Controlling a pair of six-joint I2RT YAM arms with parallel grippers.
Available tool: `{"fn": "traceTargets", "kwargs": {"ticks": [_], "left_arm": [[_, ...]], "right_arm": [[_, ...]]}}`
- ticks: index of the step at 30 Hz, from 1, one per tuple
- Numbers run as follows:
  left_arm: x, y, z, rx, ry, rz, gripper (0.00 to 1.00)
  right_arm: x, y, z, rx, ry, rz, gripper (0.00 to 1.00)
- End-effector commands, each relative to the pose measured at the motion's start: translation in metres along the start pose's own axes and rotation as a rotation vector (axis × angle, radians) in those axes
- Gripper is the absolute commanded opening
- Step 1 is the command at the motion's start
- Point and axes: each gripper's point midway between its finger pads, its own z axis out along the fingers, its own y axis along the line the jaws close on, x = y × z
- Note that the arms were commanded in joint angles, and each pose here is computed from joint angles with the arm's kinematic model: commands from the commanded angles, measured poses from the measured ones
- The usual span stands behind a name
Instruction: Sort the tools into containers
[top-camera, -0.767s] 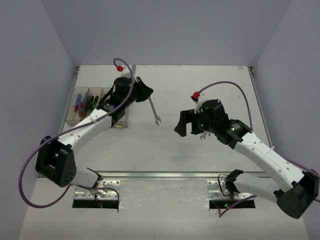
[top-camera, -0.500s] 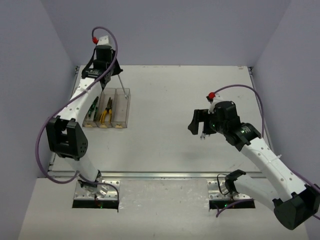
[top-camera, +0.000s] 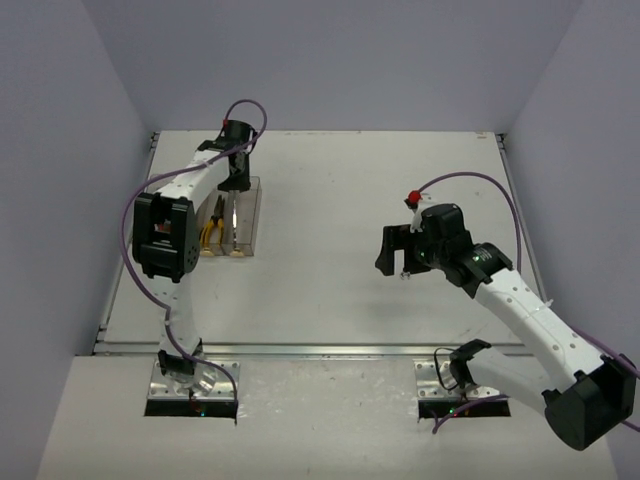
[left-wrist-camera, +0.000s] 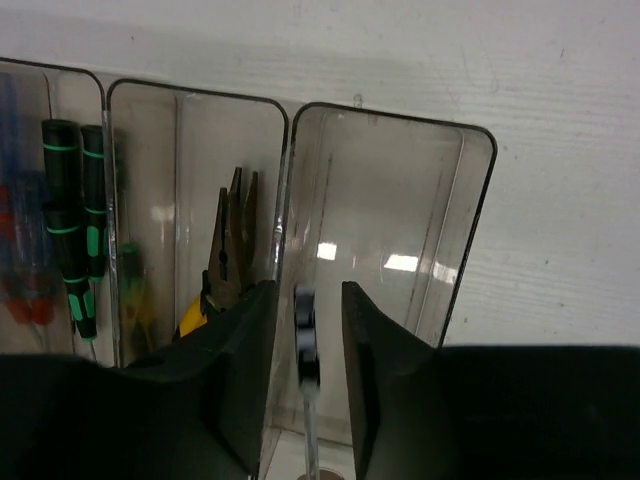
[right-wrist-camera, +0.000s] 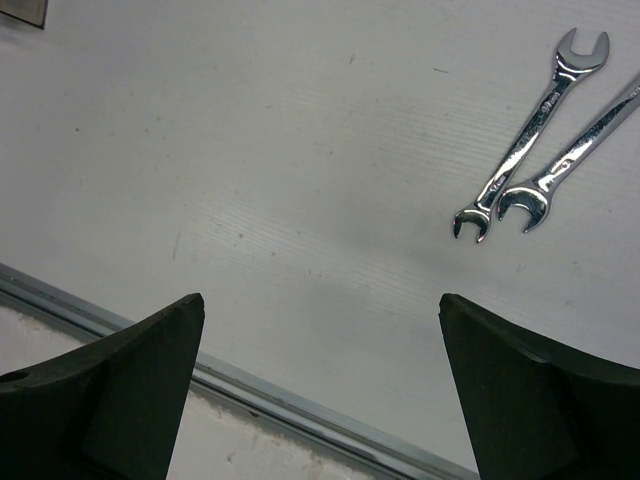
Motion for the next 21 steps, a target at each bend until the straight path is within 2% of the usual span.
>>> {"fn": "traceTargets", "kwargs": {"ticks": [1, 4, 6, 7, 8, 10, 12, 13, 14, 15, 16, 18, 21], "left_arm": [[-0.015, -0.012, -0.011, 0.065, -0.068, -0.076, 0.51], [-0.025, -0.015, -0.029, 0.101, -0.104, -0.116, 0.71], [-0.037, -0.013, -0.051, 0.128, -0.152, -0.144, 0.77], [-0.041, -0.012, -0.063, 0.137, -0.172, -0.164, 0.84], [-0.045, -0.01, -0.078, 0.151, -0.197, -0.195, 1.0], [-0.055, -0.003, -0.122, 0.182, -0.28, -0.239, 1.0], [-0.035, -0.01, -0.162, 0.235, -0.338, -0.284, 1.0], [-0.035, -0.004, -0.199, 0.279, -0.422, -0.306, 1.0], [-0.016, -0.013, -0.207, 0.315, -0.438, -0.3, 1.0], [-0.006, -0.017, -0.234, 0.376, -0.49, -0.295, 1.0], [0.011, -0.019, -0.239, 0.407, -0.496, -0.284, 1.0], [0.035, -0.019, -0.259, 0.487, -0.532, -0.266, 1.0], [0.069, -0.014, -0.262, 0.532, -0.536, -0.227, 1.0]], "right_arm": [[-0.008, 0.001, 0.003, -0.004, -0.017, -0.008, 0.99], [-0.008, -0.003, 0.004, 0.02, -0.012, 0.0, 0.99], [-0.007, -0.006, 0.006, 0.043, 0.001, 0.014, 0.99], [-0.006, -0.013, 0.009, 0.083, 0.009, 0.026, 0.99], [-0.002, -0.02, 0.014, 0.124, 0.034, 0.043, 0.99], [0.002, -0.029, 0.021, 0.173, 0.065, 0.072, 0.99], [0.005, -0.045, 0.031, 0.231, 0.098, 0.134, 0.99], [0.01, -0.052, 0.038, 0.255, 0.13, 0.157, 0.99], [0.008, -0.062, 0.042, 0.281, 0.138, 0.186, 0.97], [0.01, -0.072, 0.047, 0.314, 0.163, 0.202, 0.94], [0.007, -0.084, 0.05, 0.347, 0.168, 0.227, 0.83], [0.006, -0.102, 0.054, 0.394, 0.183, 0.263, 0.7], [0.011, -0.132, 0.063, 0.485, 0.227, 0.296, 0.61]]}}
